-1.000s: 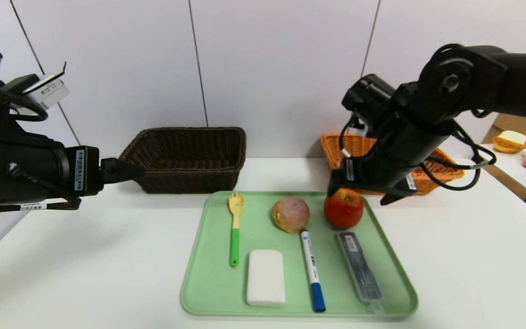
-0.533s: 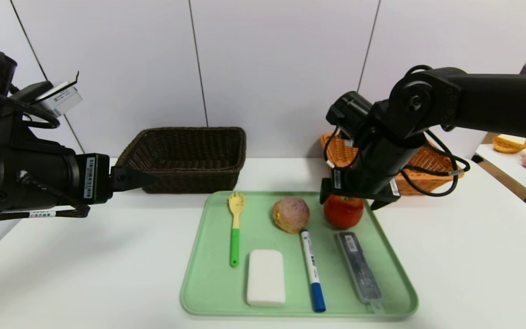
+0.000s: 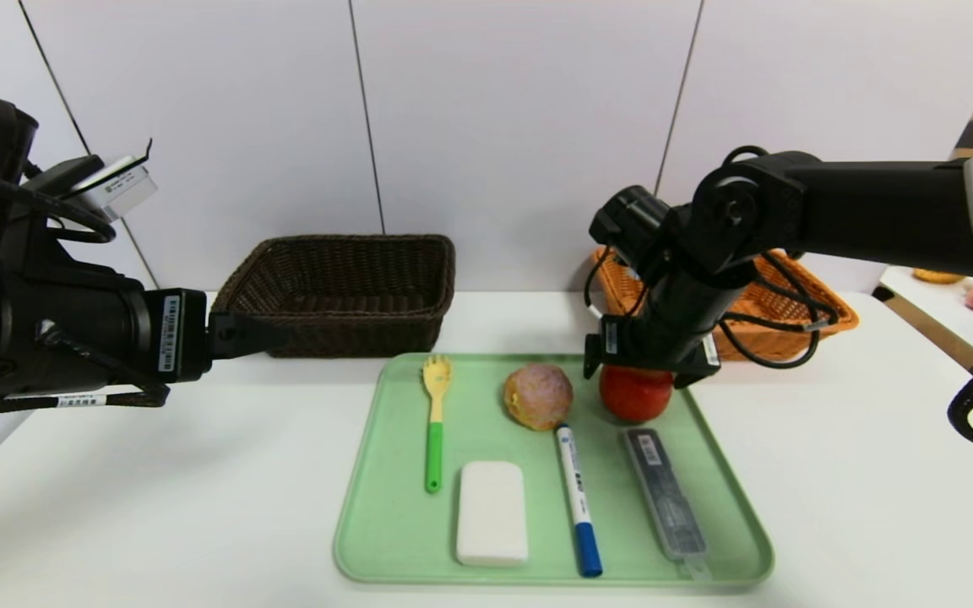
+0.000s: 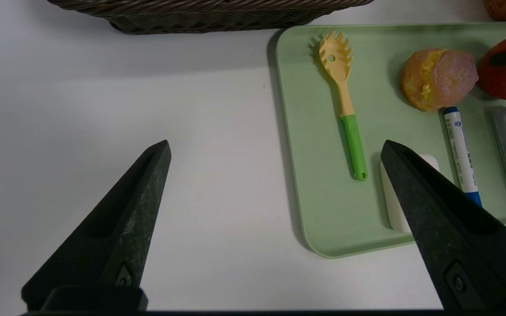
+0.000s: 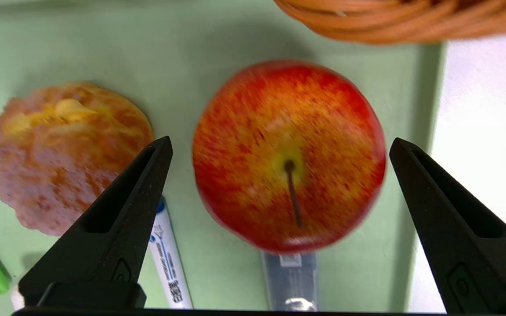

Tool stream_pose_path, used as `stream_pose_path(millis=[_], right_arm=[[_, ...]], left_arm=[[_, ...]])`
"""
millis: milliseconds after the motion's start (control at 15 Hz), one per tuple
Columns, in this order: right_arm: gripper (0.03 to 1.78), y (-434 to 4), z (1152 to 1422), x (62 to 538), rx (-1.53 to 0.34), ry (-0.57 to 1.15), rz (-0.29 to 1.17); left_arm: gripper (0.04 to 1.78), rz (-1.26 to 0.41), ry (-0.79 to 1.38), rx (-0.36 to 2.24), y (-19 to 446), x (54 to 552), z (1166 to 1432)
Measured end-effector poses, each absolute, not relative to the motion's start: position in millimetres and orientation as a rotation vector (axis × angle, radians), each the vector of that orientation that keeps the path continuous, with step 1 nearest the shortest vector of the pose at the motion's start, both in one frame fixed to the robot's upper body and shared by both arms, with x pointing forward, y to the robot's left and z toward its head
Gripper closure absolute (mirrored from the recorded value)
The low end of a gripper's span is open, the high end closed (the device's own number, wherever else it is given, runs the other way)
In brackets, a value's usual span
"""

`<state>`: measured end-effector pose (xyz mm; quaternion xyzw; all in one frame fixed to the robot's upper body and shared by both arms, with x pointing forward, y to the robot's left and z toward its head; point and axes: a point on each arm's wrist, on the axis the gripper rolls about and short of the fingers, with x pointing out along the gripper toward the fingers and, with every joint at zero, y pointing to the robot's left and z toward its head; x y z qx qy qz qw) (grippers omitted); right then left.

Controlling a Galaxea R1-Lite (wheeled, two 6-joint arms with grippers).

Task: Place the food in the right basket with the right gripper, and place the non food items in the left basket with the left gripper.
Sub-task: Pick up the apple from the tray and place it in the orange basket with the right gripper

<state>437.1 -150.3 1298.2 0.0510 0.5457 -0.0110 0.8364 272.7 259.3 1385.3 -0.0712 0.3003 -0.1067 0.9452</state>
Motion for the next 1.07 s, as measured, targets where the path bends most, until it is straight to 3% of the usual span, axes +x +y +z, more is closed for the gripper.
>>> stream_pose_path(millis=[400,600,1067], right_arm=[[0.1,-149.5,1284.5,445.1,0.098,1.174,-0.043],[0.54,-149.1,1282.1,446.4,0.101,1.181,-0.04],[0.58,-150.1,1289.3,443.0,0.133,1.178,-0.026]], left_arm=[[0.13,-0.222,0.624,-0.147,259.3,272.3,1382.2],[0.13,-0.222,0.626,-0.15,259.4,272.3,1381.9],[0.13,-0.219,0.64,-0.15,259.9,271.0,1378.0]])
